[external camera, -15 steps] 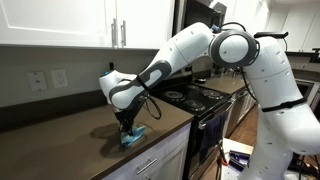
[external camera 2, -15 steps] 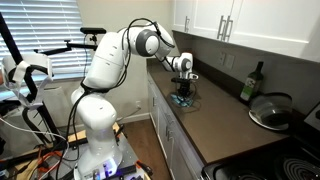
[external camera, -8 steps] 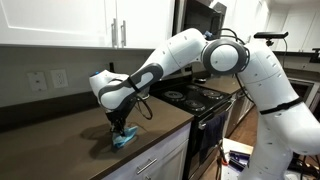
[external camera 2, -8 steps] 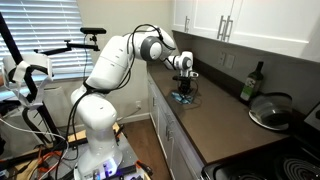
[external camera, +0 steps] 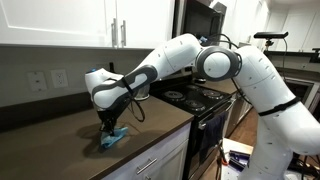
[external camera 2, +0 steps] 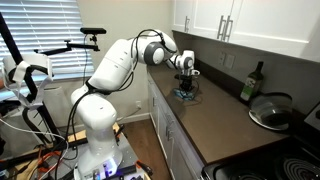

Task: Use the cloth to wipe the counter

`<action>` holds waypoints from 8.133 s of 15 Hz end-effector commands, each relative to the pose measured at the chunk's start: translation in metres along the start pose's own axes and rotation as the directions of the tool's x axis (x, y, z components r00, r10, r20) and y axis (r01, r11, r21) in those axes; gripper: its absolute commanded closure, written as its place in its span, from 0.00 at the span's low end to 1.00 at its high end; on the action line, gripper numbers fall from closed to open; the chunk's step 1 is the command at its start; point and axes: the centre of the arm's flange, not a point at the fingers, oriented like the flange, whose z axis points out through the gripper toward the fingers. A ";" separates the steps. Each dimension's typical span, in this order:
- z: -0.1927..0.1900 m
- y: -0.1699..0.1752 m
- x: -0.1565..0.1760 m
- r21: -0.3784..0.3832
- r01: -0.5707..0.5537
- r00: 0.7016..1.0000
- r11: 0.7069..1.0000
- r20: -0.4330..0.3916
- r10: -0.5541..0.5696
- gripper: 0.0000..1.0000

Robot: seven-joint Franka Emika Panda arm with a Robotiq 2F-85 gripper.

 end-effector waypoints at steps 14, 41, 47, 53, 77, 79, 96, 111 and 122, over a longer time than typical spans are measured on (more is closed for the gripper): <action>0.023 0.094 0.047 -0.129 -0.229 0.942 0.965 -0.279 0.187 0.96; 0.048 0.287 -0.114 -0.151 -0.710 0.687 0.687 0.061 0.724 0.97; 0.052 0.257 -0.133 -0.146 -0.681 0.707 0.718 0.126 0.696 0.97; 0.059 0.217 -0.140 -0.121 -0.618 0.753 0.777 0.194 0.629 0.97; 0.070 0.039 -0.072 0.039 -0.052 0.979 0.998 0.200 0.043 0.97; 0.069 0.023 -0.067 0.047 -0.002 0.982 0.999 0.186 -0.007 0.97; 0.045 0.043 0.002 -0.010 -0.010 1.000 1.000 -0.005 0.010 0.97; 0.054 0.232 -0.032 -0.128 -0.489 0.870 0.863 -0.143 0.472 0.97; 0.052 0.277 -0.092 -0.221 -0.644 0.750 0.732 0.004 0.661 0.97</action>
